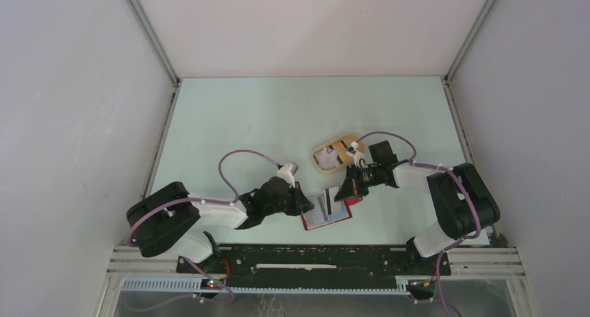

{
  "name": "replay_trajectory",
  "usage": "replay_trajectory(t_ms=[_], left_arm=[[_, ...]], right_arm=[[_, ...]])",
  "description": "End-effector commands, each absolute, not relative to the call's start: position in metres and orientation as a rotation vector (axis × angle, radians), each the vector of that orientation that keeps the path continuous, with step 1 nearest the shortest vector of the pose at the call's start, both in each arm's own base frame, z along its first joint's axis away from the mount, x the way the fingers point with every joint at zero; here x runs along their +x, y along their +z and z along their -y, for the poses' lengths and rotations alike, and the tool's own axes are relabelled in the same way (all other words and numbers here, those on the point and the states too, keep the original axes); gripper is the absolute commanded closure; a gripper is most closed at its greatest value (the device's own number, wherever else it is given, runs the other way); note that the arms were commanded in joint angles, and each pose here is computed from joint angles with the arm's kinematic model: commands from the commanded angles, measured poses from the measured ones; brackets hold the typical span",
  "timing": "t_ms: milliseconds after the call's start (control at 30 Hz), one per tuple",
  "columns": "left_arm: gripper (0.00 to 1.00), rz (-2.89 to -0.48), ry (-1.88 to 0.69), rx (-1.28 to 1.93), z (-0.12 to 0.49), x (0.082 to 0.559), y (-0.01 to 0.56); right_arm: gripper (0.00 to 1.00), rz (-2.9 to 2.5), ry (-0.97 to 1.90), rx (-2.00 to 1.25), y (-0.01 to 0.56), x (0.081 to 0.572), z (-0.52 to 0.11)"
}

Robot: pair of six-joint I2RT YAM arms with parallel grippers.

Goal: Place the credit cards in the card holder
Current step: Insert the credit card into the card holder.

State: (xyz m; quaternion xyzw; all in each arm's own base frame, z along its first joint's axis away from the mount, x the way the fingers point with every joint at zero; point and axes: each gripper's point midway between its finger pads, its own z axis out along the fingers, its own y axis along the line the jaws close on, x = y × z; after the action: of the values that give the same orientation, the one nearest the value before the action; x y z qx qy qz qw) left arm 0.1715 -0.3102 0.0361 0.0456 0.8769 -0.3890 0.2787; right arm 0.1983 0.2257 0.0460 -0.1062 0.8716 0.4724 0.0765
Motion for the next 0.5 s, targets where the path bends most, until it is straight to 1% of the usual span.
replay_trajectory(t_ms=[0, 233, 467], left_arm=[[0.95, -2.372, -0.978, 0.118, 0.301, 0.172, 0.028], [0.95, -2.371, -0.980, 0.118, 0.301, 0.172, 0.028], [0.95, -2.370, -0.979, 0.120, 0.301, 0.172, 0.028]], right_arm=[[1.00, -2.602, 1.445, -0.341, 0.046, 0.196, -0.231], [1.00, -2.610, 1.466, -0.355, 0.044, 0.191, -0.234], [1.00, -2.583, 1.410, -0.264, 0.043, 0.207, -0.222]])
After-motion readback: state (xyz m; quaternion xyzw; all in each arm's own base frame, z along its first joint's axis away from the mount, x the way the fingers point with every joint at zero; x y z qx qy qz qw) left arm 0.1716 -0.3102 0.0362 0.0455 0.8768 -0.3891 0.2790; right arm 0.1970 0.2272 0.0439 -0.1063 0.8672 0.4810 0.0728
